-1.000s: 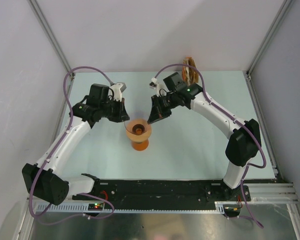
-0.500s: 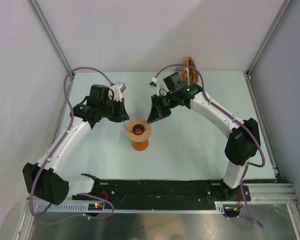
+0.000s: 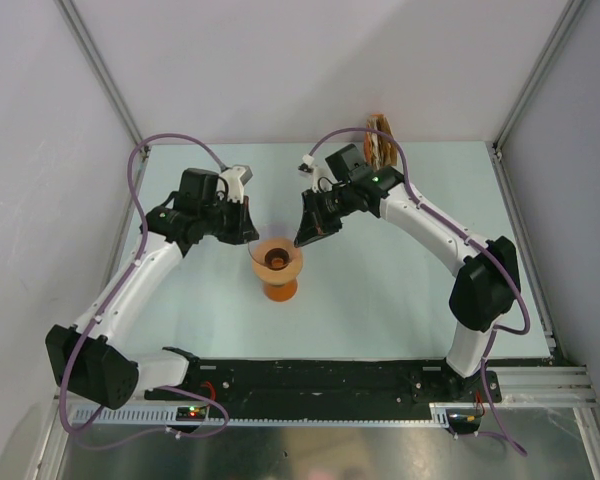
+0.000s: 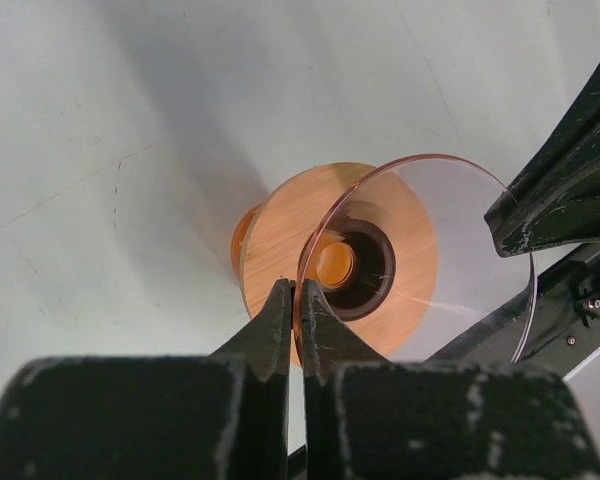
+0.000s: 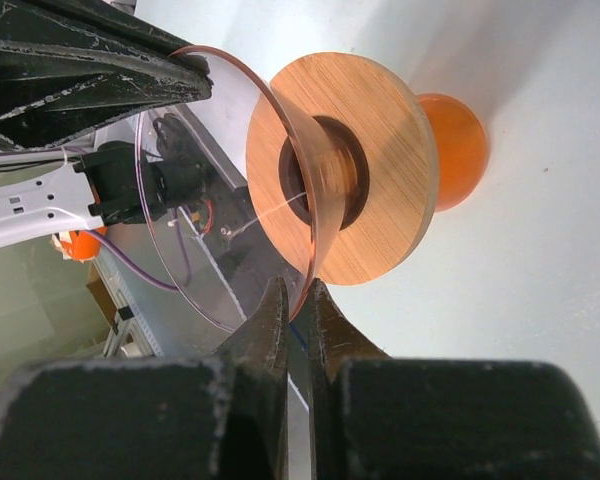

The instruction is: Place the coffee filter in the dripper

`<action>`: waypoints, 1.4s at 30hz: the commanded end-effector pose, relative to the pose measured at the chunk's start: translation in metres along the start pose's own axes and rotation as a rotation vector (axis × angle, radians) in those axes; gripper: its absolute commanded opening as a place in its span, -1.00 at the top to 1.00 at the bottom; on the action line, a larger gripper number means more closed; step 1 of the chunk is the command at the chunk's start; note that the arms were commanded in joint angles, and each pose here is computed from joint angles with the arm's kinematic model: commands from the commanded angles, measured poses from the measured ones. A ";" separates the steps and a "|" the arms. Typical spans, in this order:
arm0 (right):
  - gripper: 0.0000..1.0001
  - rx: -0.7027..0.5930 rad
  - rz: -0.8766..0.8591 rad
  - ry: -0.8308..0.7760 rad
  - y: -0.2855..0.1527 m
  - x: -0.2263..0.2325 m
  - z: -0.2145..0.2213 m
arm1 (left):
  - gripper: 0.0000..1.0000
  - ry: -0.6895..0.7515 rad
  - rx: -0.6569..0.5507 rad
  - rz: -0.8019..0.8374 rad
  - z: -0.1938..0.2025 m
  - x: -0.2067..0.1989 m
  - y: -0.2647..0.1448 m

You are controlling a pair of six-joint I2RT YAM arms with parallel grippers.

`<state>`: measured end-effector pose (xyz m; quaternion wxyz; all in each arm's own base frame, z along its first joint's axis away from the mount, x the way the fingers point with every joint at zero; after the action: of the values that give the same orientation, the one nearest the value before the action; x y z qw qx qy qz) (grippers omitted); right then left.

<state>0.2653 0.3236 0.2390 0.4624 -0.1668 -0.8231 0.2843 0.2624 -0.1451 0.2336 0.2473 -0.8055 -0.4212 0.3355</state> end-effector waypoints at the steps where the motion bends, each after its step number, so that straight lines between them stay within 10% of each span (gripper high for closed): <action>1: 0.96 0.084 0.023 -0.068 0.020 -0.004 0.017 | 0.91 -0.023 0.178 -0.030 0.037 0.008 0.008; 29: -0.48 -0.057 -0.026 -0.148 -0.014 0.024 -0.022 | -0.57 0.038 -0.010 0.033 -0.017 -0.016 -0.028; 33: -0.63 -0.139 0.004 -0.217 -0.041 0.024 -0.037 | -0.93 0.057 -0.099 0.025 -0.035 -0.014 -0.051; 42: -0.77 -0.422 0.228 -0.356 -0.151 -0.025 -0.091 | -0.99 0.136 -0.321 -0.132 -0.094 0.007 -0.105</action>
<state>0.3295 0.2680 0.2988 0.3324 -0.2392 -0.8833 0.2283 0.2729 -0.1085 0.3277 0.1854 -0.8205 -0.4726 0.2629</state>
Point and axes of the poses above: each gripper's point midway between its finger pads, its own y axis out along the fingers, its own x axis along the line the jaws close on, z = x × y, the point moved 4 cm from there along -y, back along the fingers
